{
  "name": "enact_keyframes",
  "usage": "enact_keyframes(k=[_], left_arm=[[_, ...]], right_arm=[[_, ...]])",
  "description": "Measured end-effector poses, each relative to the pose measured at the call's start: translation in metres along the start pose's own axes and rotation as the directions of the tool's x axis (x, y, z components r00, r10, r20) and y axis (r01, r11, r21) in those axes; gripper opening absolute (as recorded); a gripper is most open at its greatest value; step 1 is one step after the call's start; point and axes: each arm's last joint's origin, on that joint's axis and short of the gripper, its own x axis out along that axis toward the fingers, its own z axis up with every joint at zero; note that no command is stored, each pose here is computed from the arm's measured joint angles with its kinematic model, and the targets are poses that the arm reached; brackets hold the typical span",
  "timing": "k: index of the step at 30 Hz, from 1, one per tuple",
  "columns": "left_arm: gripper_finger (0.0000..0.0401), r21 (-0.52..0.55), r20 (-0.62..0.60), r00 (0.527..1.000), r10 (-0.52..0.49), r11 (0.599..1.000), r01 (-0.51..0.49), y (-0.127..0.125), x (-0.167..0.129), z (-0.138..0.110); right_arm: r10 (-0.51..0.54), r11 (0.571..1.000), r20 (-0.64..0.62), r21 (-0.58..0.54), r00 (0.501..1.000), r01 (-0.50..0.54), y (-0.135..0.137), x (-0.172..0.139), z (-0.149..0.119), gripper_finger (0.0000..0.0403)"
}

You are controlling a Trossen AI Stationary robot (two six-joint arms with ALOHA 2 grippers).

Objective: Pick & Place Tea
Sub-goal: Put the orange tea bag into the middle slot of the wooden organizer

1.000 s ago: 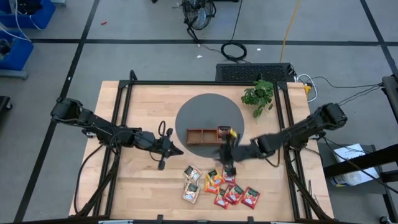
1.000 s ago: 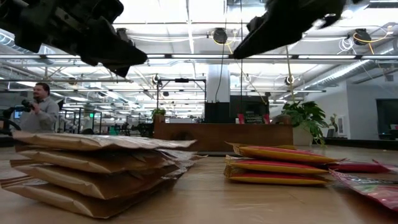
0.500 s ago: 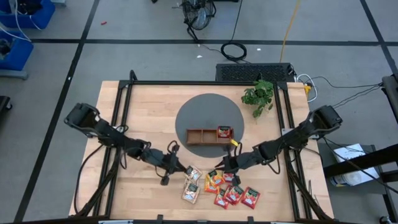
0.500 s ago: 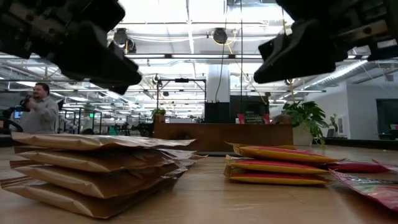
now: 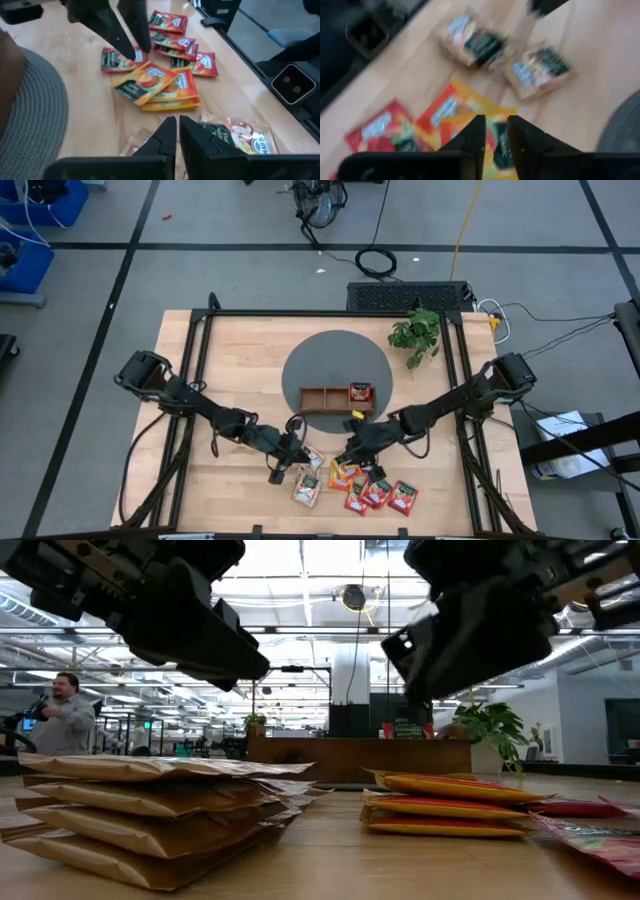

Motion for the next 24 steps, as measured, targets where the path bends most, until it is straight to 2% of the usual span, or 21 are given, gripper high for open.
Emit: enact_keyframes(k=[2,7,12,18,24], left_arm=[[0.0021,0.0,-0.008,1.0,0.001,1.0,-0.001,0.0,0.0,-0.001],[0.0004,0.0,-0.015,1.0,0.002,1.0,-0.002,0.0,0.0,-0.001],[0.002,0.001,-0.044,0.999,0.004,1.0,-0.004,0.0,0.0,-0.004],[0.0044,0.002,-0.069,0.998,0.008,1.0,-0.008,0.001,0.0,-0.007],[0.0046,0.007,-0.072,0.997,0.009,1.0,-0.008,0.001,0.0,-0.007]], right_arm=[[0.026,0.999,-0.064,-0.021,0.998,-0.027,-0.003,0.003,0.004,0.0105],[0.086,0.996,-0.093,0.015,0.992,-0.085,-0.02,0.013,0.017,0.0159],[0.09,0.993,-0.124,-0.066,0.988,-0.099,-0.034,0.022,0.013,0.0201],[0.108,0.993,-0.16,-0.034,0.981,-0.115,-0.054,0.022,0.003,0.0214],[0.117,0.987,-0.158,-0.092,0.981,-0.132,-0.05,0.022,0.004,0.0207]])
